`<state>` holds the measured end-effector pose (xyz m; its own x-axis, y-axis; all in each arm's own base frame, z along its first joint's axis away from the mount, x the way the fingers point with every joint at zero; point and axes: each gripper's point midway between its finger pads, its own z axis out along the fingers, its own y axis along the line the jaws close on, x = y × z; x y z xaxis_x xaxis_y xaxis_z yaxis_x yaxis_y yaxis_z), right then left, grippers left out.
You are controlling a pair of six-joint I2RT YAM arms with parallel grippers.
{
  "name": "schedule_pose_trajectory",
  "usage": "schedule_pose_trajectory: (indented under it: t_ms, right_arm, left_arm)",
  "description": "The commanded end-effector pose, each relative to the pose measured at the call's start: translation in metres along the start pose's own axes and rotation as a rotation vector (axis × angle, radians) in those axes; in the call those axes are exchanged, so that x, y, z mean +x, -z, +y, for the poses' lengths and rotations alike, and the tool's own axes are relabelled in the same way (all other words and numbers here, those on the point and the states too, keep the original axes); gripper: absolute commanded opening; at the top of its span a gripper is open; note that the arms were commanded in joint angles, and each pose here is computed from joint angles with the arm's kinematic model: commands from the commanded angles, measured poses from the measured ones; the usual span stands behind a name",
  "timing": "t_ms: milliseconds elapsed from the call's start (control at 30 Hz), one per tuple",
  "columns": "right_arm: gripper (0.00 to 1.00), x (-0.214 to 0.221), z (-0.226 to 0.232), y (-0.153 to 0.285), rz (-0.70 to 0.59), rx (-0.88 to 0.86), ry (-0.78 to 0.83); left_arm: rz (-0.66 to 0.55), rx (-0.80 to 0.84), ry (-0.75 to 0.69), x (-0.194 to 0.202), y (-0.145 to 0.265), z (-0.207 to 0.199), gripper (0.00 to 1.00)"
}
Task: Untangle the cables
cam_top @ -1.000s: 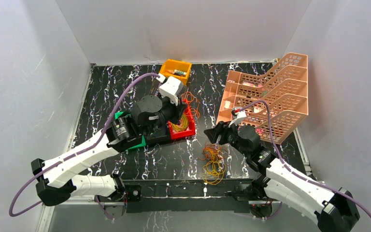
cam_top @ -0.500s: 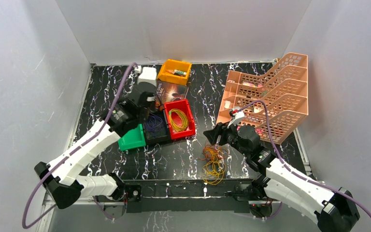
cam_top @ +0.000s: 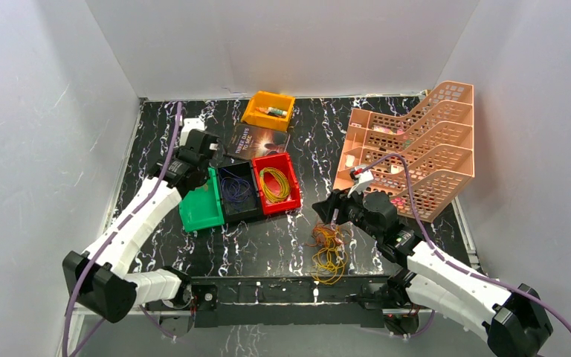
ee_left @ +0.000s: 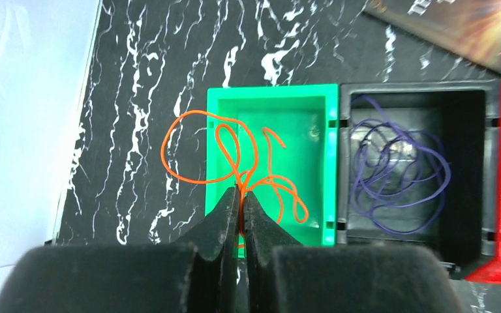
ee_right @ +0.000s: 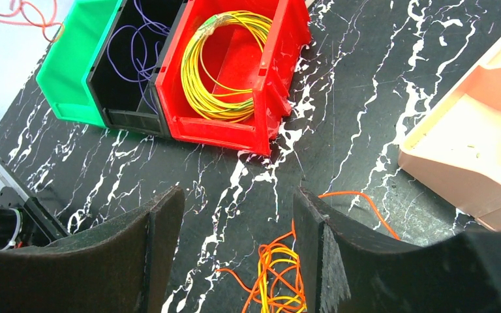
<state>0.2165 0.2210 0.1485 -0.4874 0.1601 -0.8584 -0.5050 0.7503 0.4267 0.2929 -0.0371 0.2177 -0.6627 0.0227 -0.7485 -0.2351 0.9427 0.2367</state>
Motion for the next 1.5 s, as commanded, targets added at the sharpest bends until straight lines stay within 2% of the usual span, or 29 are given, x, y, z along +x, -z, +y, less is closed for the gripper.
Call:
schedule_pose_trajectory:
  t_ms: [0, 367, 633, 967, 1000, 1100, 1200, 1300, 1400, 1467]
  right_arm:
    - [0.70, -0.033, 0.015, 0.000, -0.084, -0.044, 0.023]
    - [0.70, -0.034, 0.014, 0.001, -0.089, -0.035, 0.019]
    - [0.71, -0.035, 0.011, 0.004, -0.099, -0.022, 0.019]
    - [0.71, -0.034, 0.013, 0.001, -0.090, -0.028, 0.027]
    - [0.71, -0.034, 0.013, 0.001, -0.089, -0.029, 0.025]
    - [0.70, -0.034, 0.016, 0.001, -0.085, -0.046, 0.025]
    - [0.71, -0.034, 0.016, 0.003, -0.089, -0.044, 0.024]
    - [0.71, -0.034, 0.012, 0.004, -0.087, -0.024, 0.025]
    - [0.70, -0.035, 0.005, 0.005, -0.084, 0.020, 0.014]
    - [0.71, -0.035, -0.008, 0.006, -0.078, 0.104, -0.012]
  left_arm:
    - [0.075, -0.042, -0.053, 0.026, -0.012, 0.006, 0.00]
    - [0.184, -0.008, -0.140, 0.057, -0.043, -0.020, 0.00]
    - [0.201, 0.081, -0.092, 0.062, -0.055, -0.041, 0.00]
    - [0.256, 0.055, -0.014, 0.074, -0.071, -0.023, 0.00]
    - [0.261, 0.046, -0.008, 0.075, -0.072, -0.020, 0.03]
    - [0.263, 0.041, 0.007, 0.075, -0.073, -0.017, 0.29]
    - [0.221, 0.052, 0.031, 0.064, -0.065, -0.014, 0.45]
    - [0.189, 0.044, 0.041, 0.054, -0.058, -0.008, 0.51]
    - [0.149, 0.054, 0.054, 0.040, -0.048, -0.004, 0.51]
    - [0.121, 0.117, 0.069, 0.030, -0.038, -0.010, 0.51]
